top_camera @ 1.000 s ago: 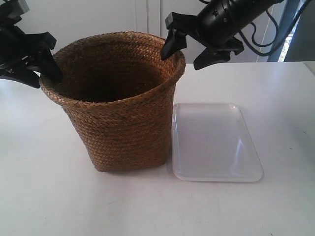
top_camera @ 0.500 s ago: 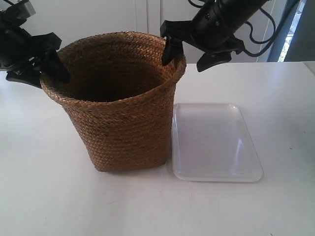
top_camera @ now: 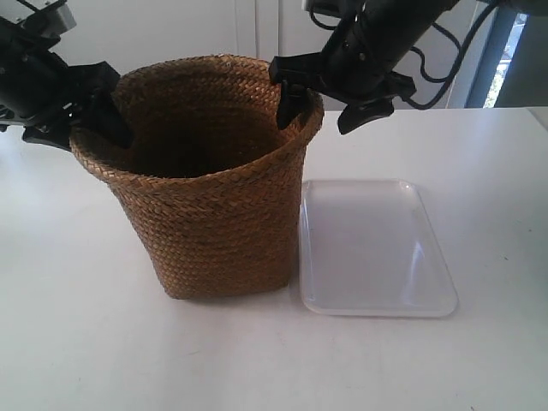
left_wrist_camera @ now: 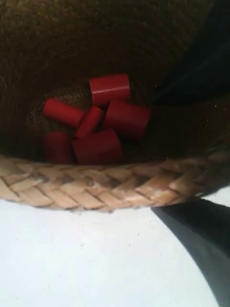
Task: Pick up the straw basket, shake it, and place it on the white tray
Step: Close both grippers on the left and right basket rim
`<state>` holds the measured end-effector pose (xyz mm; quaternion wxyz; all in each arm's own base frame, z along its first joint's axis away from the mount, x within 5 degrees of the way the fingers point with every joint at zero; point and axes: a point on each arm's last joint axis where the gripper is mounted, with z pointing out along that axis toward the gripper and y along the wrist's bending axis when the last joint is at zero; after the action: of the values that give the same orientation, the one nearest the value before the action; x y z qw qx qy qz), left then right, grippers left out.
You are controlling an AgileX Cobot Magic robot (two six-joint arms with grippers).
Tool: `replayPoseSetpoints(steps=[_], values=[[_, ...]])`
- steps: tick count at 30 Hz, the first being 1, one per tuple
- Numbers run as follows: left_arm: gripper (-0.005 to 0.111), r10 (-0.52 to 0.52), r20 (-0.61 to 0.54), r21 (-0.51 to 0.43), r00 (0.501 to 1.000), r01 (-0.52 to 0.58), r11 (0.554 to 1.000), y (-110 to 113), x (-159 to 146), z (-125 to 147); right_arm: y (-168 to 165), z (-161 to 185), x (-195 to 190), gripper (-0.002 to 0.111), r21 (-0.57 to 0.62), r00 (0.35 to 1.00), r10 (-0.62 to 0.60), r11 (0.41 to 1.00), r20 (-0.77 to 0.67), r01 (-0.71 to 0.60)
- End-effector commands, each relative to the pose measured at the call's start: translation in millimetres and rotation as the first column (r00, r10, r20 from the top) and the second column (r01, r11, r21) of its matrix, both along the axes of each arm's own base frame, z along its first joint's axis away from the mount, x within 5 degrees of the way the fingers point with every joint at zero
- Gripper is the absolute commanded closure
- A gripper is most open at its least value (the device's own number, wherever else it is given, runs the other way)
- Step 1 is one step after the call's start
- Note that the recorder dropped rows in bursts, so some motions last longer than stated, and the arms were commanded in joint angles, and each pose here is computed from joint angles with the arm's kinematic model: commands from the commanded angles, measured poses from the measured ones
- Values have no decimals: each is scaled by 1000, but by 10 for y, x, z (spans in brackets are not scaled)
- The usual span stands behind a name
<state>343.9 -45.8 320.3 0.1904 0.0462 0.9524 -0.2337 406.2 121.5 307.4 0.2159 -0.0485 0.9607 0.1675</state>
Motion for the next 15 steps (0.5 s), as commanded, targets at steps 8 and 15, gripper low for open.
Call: replayPoseSetpoints(steps=[8, 15], values=[[46, -2, -6, -6, 1000, 1, 1000, -13, 0, 13, 38, -8, 7, 34, -4, 1000, 13, 1000, 4, -13], [67, 4, -9, -10, 1000, -4, 1000, -14, 0, 14, 38, -29, -42, 53, -9, 998, 29, 1000, -52, -29]])
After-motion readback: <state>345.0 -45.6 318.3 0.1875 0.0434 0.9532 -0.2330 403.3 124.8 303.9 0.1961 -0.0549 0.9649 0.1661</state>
